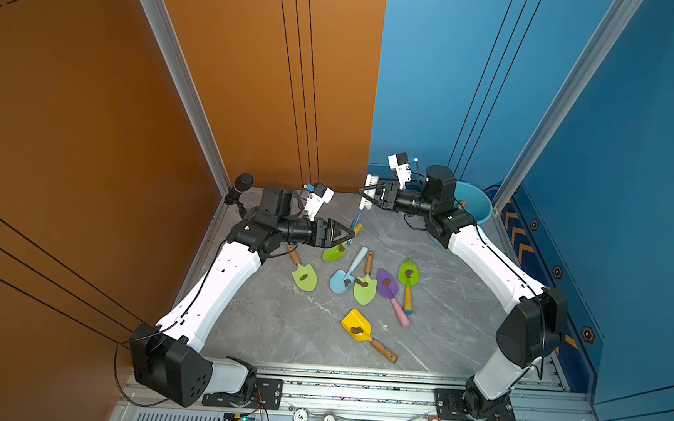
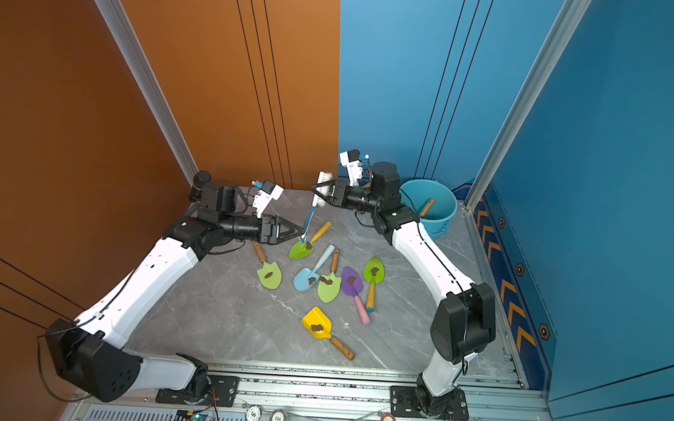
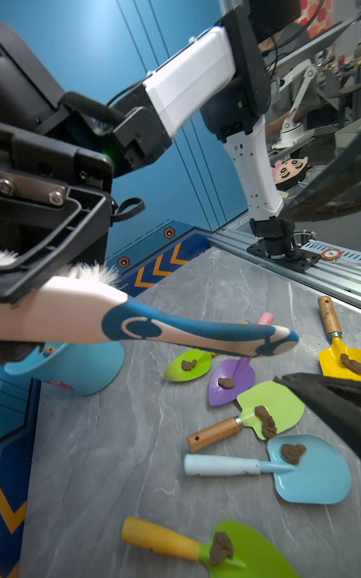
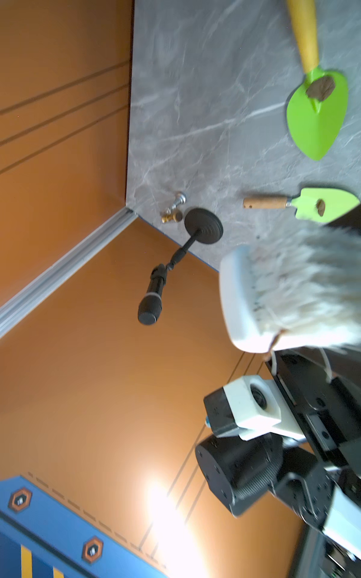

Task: Brush the soil off the hand trowel and place it into the bucket
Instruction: Adjust the brush.

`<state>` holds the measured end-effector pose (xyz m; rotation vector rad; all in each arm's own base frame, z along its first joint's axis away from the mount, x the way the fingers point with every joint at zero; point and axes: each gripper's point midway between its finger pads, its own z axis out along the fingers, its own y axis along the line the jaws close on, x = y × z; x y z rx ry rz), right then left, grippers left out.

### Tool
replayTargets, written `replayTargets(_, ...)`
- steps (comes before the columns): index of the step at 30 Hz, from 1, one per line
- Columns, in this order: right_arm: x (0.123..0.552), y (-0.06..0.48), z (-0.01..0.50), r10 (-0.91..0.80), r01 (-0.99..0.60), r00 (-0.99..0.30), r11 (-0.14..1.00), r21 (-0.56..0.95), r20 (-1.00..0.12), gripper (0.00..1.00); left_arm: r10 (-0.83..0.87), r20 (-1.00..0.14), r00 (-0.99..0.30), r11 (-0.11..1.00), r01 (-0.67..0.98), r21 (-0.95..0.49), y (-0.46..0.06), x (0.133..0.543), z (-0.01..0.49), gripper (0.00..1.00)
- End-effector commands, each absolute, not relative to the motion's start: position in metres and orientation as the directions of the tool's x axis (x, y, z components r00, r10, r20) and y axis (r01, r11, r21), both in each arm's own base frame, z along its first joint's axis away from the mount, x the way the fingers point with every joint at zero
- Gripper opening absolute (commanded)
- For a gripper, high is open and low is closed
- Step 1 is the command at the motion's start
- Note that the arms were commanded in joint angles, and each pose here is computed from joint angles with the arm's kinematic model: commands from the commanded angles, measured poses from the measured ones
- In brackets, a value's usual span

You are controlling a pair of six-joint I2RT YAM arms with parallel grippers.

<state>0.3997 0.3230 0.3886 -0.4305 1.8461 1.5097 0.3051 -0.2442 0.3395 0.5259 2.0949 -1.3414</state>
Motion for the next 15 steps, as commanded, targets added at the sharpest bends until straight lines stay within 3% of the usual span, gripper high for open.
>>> replayTargets(1,0.367,0.331,0.430,0.126,-0.730,-0.664,0.105,0.676,-0.737,0.15,0.053,-0.691,-0.721,0.306,0.670,-0.676,-0.259,0.299,0.358,0.76)
replayTargets(7,0.359,0.336,0.449,0.154,-0.741,-0.662,0.015,0.671,-0.734,0.14,0.084,-0.720,-0.689,0.271,0.711,-0.649,-0.271,0.306,0.363,0.71)
replayTargets(12,0.358,0.333,0.455,0.168,-0.740,-0.664,-0.007,0.673,-0.728,0.13,0.096,-0.717,-0.690,0.253,0.714,-0.653,-0.276,0.302,0.364,0.48)
replayTargets(15,0.362,0.325,0.457,0.189,-0.742,-0.658,0.006,0.671,-0.729,0.12,0.094,-0.714,-0.694,0.254,0.710,-0.657,-0.275,0.300,0.364,0.50)
